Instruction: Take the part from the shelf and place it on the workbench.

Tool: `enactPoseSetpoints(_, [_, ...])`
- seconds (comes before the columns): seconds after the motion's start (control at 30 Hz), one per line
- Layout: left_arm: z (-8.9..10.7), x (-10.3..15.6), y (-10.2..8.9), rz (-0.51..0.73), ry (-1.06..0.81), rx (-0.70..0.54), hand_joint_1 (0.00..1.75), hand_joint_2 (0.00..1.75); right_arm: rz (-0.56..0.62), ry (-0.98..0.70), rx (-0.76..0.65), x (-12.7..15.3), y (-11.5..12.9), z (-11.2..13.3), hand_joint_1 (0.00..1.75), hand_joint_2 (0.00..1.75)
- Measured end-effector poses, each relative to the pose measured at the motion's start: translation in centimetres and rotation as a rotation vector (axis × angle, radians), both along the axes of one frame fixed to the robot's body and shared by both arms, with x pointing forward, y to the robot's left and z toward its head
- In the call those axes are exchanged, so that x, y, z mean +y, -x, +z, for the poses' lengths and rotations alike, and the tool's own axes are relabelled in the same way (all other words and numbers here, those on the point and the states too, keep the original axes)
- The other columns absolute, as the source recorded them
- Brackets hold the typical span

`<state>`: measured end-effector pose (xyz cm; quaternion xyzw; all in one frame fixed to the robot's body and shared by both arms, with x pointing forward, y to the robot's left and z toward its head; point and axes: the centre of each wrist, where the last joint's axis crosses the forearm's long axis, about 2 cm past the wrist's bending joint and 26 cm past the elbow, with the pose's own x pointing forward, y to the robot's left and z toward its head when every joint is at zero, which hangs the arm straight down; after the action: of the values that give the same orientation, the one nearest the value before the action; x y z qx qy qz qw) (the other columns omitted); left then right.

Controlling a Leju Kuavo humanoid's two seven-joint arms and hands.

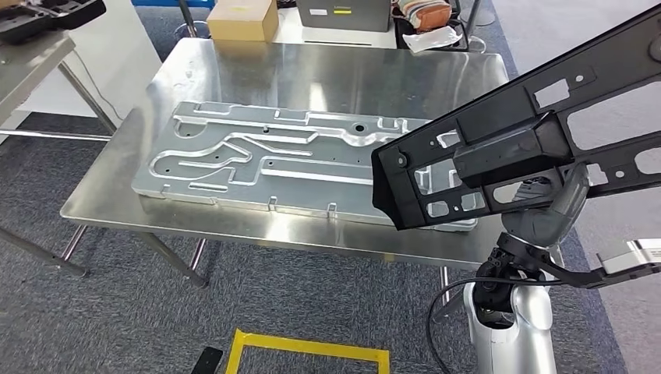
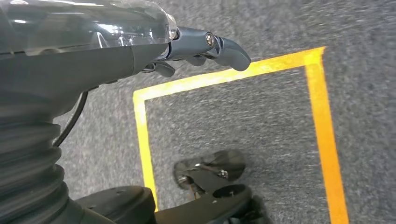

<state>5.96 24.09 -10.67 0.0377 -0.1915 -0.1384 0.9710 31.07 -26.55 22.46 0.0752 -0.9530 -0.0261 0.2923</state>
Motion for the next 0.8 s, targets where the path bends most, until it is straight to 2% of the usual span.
enactPoseSetpoints(0.47, [0.0, 0.0, -0.2, -0.005, -0.002, -0.002, 0.00, 1.75, -0.062, 0.034, 0.020, -0.2, -0.3, 0.2, 1.75, 0.00])
enactPoseSetpoints(0.63, [0.1, -0.3, -0.3, -0.018, 0.005, -0.001, 0.00, 1.75, -0.254, 0.144, 0.088, -1.0, -2.0, 1.5, 1.75, 0.00])
enactPoseSetpoints(0.8, [0.1, -0.5, -0.7, -0.035, 0.010, -0.004, 0.00, 1.75, -0.548, 0.340, 0.093, -2.6, -6.8, 5.9, 1.75, 0.00])
